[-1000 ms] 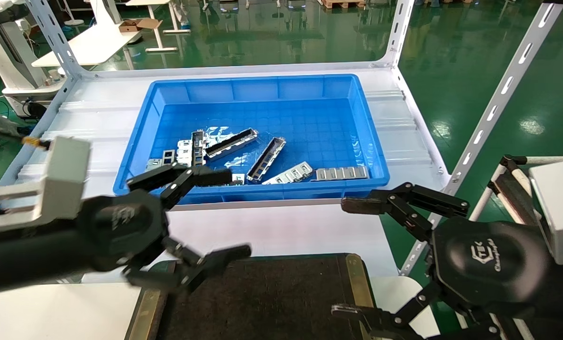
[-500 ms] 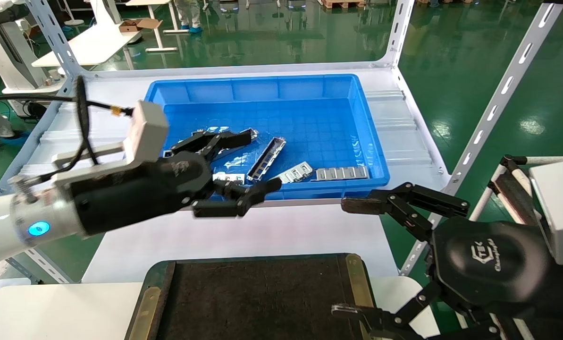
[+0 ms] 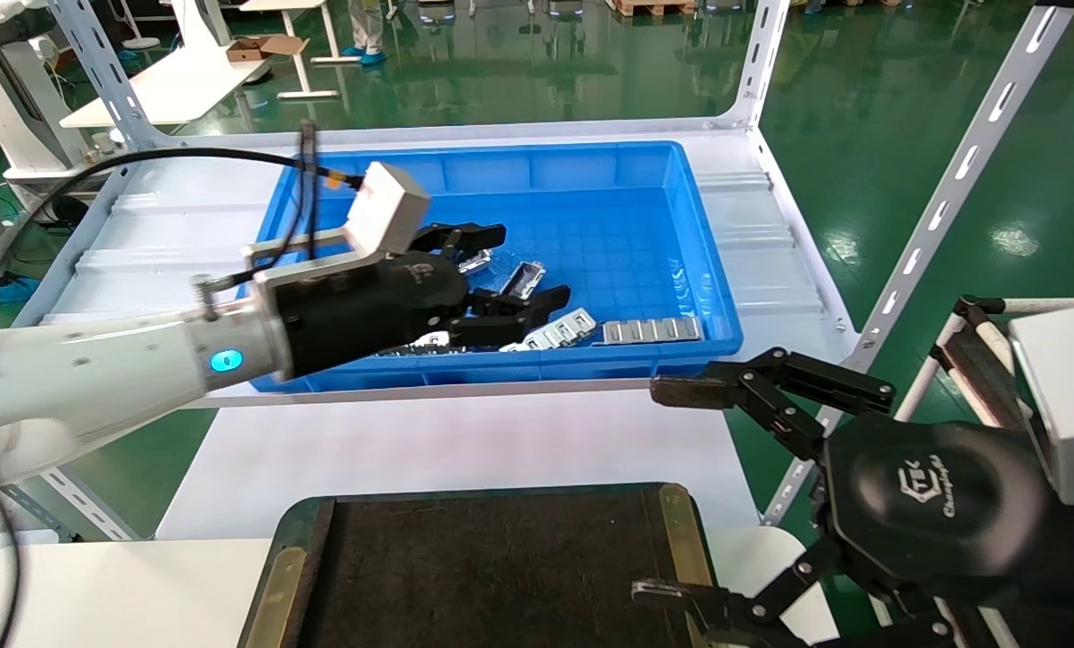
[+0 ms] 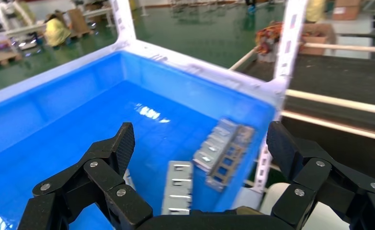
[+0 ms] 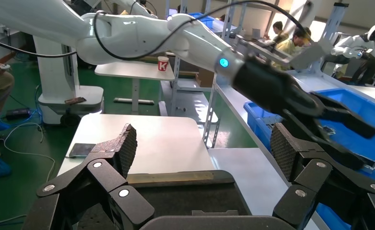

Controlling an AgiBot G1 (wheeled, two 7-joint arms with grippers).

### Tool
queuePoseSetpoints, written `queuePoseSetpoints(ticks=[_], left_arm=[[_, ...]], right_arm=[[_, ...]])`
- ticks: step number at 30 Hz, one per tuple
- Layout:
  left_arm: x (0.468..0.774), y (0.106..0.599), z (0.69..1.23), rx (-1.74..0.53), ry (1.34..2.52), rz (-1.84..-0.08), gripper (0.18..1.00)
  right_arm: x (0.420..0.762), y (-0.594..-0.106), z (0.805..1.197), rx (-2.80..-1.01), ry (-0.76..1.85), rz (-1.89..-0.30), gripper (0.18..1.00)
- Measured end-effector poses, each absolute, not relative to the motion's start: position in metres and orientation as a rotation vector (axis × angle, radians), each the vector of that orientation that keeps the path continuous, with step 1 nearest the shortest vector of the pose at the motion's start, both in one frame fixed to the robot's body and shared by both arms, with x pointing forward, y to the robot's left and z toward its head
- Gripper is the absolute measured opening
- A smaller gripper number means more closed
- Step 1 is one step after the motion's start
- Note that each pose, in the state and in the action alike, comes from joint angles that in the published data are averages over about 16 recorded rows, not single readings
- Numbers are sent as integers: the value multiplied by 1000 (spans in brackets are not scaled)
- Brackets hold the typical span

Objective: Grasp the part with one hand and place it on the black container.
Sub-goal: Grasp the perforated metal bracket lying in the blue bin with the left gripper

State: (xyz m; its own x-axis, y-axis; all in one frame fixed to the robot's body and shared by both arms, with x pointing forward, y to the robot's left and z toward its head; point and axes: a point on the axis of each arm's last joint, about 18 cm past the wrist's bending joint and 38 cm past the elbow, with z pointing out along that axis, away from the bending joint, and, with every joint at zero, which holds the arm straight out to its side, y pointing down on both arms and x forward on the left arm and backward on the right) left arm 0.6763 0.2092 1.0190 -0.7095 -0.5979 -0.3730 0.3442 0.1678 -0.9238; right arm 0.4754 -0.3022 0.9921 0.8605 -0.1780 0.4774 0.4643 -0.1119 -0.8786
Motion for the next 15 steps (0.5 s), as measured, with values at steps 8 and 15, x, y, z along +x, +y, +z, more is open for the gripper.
queuePoseSetpoints(ticks=[8, 15], left_arm=[[716, 190, 1016, -347, 1695, -1580, 1001], [743, 177, 1012, -437, 1682, -1532, 1001]], right_arm=[[475, -302, 992, -1595, -230, -552, 1001], [475, -302, 992, -1595, -230, -552, 1001]])
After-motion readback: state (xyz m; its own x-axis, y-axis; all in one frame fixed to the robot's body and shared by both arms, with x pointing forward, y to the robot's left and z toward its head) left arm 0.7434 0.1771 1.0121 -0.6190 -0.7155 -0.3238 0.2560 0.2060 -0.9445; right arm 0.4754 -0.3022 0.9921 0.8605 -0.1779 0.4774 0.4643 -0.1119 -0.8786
